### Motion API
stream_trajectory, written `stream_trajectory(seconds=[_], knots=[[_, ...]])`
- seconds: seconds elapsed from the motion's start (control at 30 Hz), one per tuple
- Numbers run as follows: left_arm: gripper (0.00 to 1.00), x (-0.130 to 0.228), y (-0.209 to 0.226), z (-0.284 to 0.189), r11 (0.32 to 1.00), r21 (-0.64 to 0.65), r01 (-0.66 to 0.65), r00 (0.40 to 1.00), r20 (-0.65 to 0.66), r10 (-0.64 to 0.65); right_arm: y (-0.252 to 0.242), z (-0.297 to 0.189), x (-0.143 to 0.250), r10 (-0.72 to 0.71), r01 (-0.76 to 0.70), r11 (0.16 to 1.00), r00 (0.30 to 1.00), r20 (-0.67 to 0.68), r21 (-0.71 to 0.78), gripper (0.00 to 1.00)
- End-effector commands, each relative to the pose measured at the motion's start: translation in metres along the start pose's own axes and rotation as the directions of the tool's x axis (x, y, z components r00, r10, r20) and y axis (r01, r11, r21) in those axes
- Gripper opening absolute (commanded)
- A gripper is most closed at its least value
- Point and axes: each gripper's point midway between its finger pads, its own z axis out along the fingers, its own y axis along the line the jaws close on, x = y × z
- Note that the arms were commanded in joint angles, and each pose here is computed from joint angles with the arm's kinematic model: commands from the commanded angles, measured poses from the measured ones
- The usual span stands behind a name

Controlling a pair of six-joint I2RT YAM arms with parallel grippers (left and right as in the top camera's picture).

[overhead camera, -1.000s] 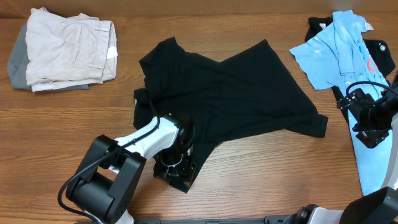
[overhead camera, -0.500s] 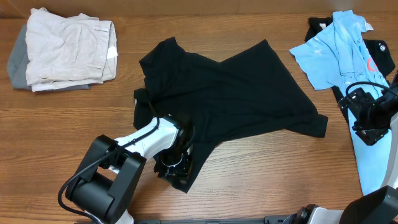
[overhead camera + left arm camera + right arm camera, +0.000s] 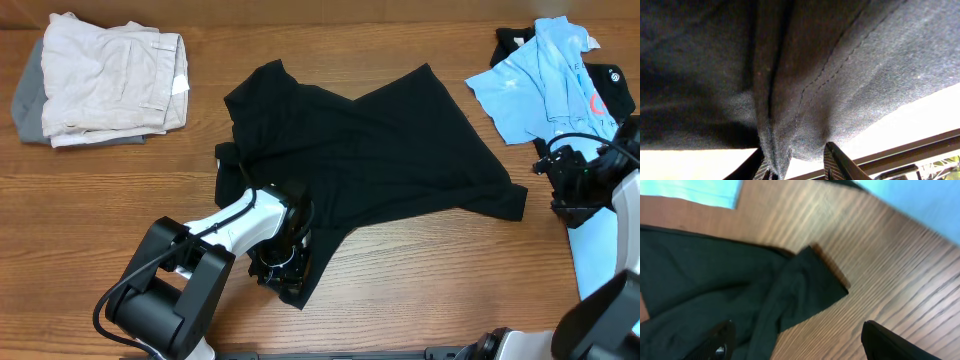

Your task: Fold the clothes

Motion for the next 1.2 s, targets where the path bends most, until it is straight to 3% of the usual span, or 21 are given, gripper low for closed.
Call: stream_trajectory(seconds=[0.0, 0.17, 0.3, 0.6, 0.77, 1.17], knots=[[0.36, -0.005, 0.002, 0.006, 1.000, -0.009, -0.029, 0.999, 0.021, 0.029, -0.003, 0.017, 0.006, 0.058, -0.057, 0.998, 0.996, -0.066, 0.011, 0.85], [0.36, -0.008, 0.000, 0.006, 0.999, -0.002, -0.038, 0.999, 0.033, 0.038, -0.004, 0.040, 0.006, 0.059, -0.057, 0.998, 0.992, -0.111, 0.025, 0.80], [0.36, -0.009, 0.000, 0.006, 0.999, -0.001, -0.040, 0.998, 0.038, 0.040, 0.000, 0.058, -0.007, 0.011, -0.010, 1.000, 0.996, -0.092, 0.006, 0.70], [0.37, -0.009, 0.000, 0.006, 0.998, -0.002, -0.055, 0.998, 0.038, 0.055, 0.002, 0.076, -0.017, 0.011, -0.011, 1.000, 0.997, -0.076, -0.004, 0.70], [0.37, -0.009, 0.000, 0.006, 0.998, -0.002, -0.055, 0.998, 0.038, 0.055, 0.005, 0.083, -0.018, 0.002, -0.003, 1.000, 0.997, -0.077, -0.006, 0.63], [0.38, -0.010, -0.001, 0.006, 0.998, -0.002, -0.056, 0.998, 0.040, 0.056, 0.017, 0.094, -0.011, -0.001, 0.002, 1.000, 0.998, -0.062, 0.024, 0.63]])
